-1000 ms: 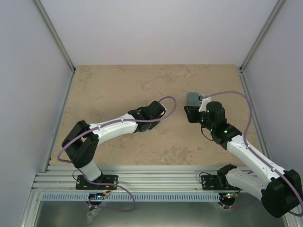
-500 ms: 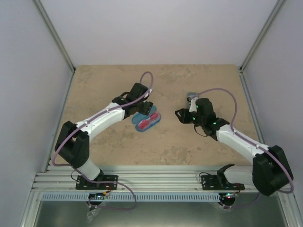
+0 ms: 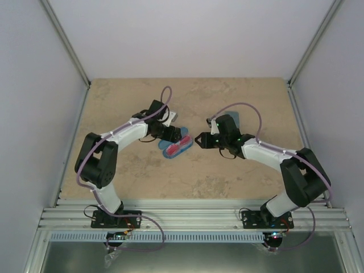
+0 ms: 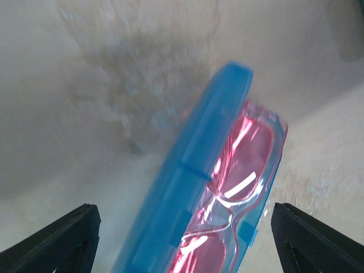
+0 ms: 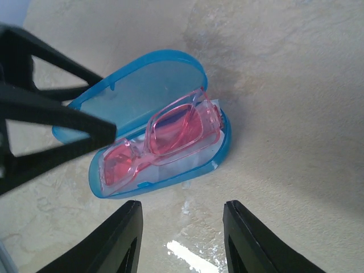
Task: Organize the sunglasses
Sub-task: Adjust the sunglasses case at the center of the board.
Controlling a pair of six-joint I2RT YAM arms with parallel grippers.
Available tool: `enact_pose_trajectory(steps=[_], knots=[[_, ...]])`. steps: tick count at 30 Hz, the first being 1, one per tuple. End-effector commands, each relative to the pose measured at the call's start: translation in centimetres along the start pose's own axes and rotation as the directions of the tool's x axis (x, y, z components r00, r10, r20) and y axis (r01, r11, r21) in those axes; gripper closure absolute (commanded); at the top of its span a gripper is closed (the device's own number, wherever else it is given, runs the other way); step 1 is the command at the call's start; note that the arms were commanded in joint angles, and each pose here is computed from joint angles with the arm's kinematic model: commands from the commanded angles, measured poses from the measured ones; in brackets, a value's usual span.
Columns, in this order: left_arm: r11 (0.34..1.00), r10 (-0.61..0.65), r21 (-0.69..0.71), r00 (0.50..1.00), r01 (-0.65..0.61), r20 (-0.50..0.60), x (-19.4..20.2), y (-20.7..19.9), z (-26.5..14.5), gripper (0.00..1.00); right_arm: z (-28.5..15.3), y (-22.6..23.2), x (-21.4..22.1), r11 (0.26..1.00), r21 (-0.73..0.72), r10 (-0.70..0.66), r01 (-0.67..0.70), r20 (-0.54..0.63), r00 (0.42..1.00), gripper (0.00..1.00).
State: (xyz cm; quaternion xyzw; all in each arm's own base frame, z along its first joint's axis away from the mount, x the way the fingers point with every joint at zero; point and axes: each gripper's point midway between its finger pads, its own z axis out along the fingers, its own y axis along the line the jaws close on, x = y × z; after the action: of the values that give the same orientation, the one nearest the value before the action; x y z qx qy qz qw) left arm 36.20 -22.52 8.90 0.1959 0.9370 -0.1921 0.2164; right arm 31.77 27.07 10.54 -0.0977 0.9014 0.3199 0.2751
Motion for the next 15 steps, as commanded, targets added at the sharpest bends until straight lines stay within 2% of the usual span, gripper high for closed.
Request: enact_pose_trajectory(steps=[1,9,15], knots=[[0.993,-0.037,0.103,0.991,0.050,-0.127,3.5,-1.1,1.8,0.15,0.6,0.6,-0.5,0.999,-0.015,0.028,-0.028,-0.006,1.000,0.59],[0.980,-0.035,0.187,0.990,0.061,-0.140,4.3,-2.6,1.2,0.17,3.1,-0.7,-0.8,0.996,0.044,0.080,-0.078,-0.039,0.996,0.60],[0.975,-0.055,0.206,0.987,0.085,-0.149,5.1,-2.9,0.9,0.17,5.4,-0.5,-2.8,0.998,0.055,0.036,-0.034,-0.047,0.998,0.65]])
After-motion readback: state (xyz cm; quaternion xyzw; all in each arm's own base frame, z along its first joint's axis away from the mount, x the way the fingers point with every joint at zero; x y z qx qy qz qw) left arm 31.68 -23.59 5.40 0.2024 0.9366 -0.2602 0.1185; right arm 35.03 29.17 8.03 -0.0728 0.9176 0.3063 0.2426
